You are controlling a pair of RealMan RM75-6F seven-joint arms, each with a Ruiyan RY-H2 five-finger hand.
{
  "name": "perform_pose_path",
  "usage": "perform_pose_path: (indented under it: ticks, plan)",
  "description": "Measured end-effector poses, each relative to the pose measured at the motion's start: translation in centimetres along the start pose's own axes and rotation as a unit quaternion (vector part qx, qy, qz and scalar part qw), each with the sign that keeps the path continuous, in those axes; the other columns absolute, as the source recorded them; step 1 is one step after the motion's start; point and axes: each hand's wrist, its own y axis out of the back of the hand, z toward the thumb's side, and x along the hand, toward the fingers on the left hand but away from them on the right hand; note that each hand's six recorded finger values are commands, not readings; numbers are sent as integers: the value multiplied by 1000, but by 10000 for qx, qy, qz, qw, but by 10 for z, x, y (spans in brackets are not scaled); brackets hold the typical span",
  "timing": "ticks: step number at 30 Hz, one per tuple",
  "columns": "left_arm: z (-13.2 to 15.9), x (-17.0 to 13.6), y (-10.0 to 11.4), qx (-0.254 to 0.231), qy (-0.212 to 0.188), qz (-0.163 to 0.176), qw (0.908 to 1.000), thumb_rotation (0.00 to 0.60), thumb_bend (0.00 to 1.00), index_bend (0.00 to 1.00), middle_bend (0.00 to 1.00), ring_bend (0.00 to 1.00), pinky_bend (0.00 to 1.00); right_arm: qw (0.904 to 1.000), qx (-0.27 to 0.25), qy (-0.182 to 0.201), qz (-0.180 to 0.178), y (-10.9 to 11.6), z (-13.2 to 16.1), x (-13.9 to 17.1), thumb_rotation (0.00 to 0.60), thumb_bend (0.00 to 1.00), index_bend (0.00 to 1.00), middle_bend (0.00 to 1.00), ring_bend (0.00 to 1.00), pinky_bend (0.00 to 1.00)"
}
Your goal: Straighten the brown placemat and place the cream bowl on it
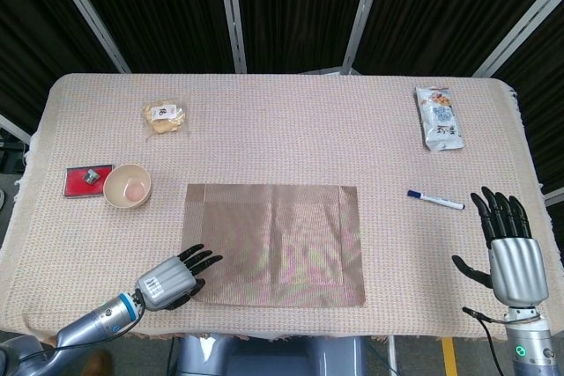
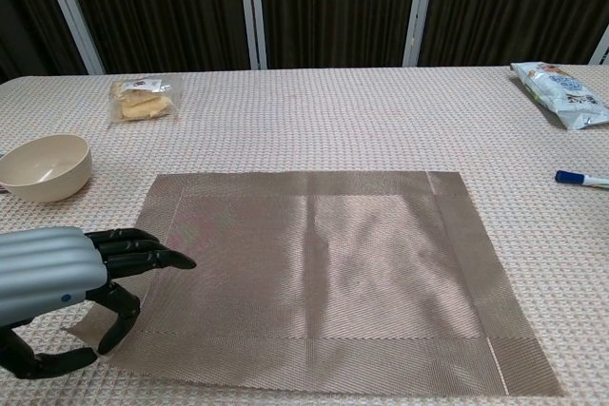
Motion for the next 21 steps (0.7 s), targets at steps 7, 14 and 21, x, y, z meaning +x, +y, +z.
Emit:
perform_pose_path:
  ticks: [7,14,21]
  plan:
    - [-1,-4,1,-247,-10,86,9997,600,0,144,0,0,0,10000,37,44,30,-2,2,1,600,0,0,0,0,0]
    - [-13,-14,21,-520,123,646,9965,600,0,67,0,0,0,10000,32,62,17,-2,4,3,600,0,0,0,0,0]
    - [-91,-29,63,-608,1307,1473,9785,600,0,108,0,0,0,10000,-20,96,-12,1,5,4,600,0,0,0,0,0]
